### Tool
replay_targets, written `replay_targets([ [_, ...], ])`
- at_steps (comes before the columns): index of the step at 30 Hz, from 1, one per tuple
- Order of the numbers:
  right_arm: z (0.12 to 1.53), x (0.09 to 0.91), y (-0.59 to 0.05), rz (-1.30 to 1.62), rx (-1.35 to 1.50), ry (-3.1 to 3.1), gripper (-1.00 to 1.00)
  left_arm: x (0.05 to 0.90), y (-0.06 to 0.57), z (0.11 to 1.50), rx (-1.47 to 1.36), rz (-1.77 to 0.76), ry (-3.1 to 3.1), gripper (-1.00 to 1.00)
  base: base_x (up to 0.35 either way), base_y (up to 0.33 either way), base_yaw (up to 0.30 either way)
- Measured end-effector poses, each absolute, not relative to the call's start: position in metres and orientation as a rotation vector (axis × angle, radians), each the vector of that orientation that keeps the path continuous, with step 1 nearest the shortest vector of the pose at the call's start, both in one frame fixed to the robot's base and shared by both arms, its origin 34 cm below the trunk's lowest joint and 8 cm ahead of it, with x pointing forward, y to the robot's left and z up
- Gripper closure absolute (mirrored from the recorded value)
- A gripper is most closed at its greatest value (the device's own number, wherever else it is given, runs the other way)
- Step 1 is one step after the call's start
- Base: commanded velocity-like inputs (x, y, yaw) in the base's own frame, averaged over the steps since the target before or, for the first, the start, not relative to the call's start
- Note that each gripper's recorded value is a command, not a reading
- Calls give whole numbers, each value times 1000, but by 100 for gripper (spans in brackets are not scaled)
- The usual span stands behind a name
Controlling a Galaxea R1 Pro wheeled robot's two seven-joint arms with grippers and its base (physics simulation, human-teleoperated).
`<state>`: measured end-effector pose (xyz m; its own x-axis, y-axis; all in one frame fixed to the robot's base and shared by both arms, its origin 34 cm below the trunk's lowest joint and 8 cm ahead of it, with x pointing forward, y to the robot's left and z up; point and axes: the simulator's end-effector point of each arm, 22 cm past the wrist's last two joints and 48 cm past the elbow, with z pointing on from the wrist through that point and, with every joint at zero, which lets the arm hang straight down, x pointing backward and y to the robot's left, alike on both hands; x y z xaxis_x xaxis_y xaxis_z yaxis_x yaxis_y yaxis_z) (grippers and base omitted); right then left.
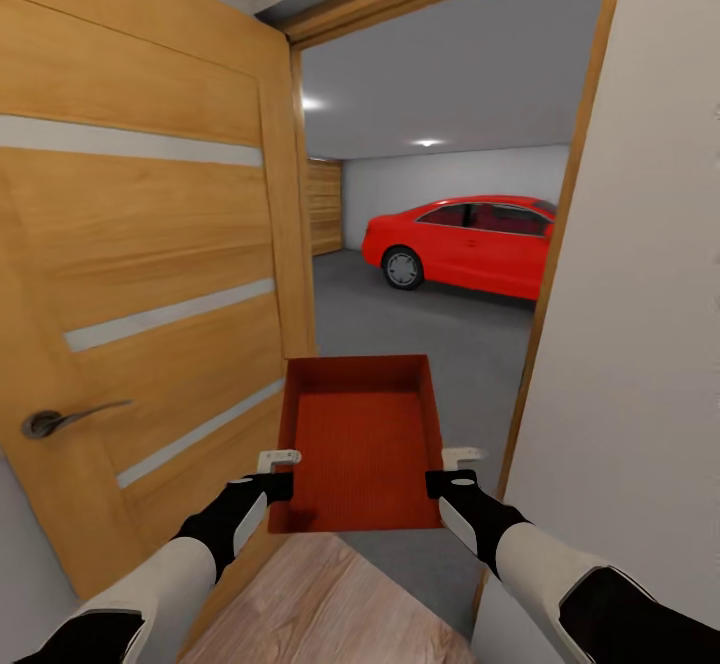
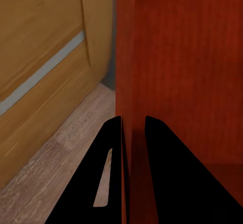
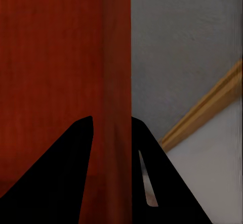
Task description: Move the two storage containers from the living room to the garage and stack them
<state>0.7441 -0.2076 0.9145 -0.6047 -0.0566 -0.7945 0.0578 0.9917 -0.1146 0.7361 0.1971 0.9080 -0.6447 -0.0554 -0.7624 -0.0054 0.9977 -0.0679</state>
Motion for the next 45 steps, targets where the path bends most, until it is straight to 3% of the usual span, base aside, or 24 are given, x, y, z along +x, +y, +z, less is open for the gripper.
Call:
replay_targets([
  [13, 914, 744, -208, -159, 1, 2214, 100, 736, 197, 908, -42, -74, 2271, 100, 76, 79, -235],
  [34, 914, 744, -207, -159, 1, 2215, 100, 736, 197, 908, -42, -74, 2271, 100, 116, 126, -13],
  [45, 914, 744, -207, -159, 1, 2215, 100, 736, 197, 908, -42, -74, 2271, 100, 9, 9, -171],
])
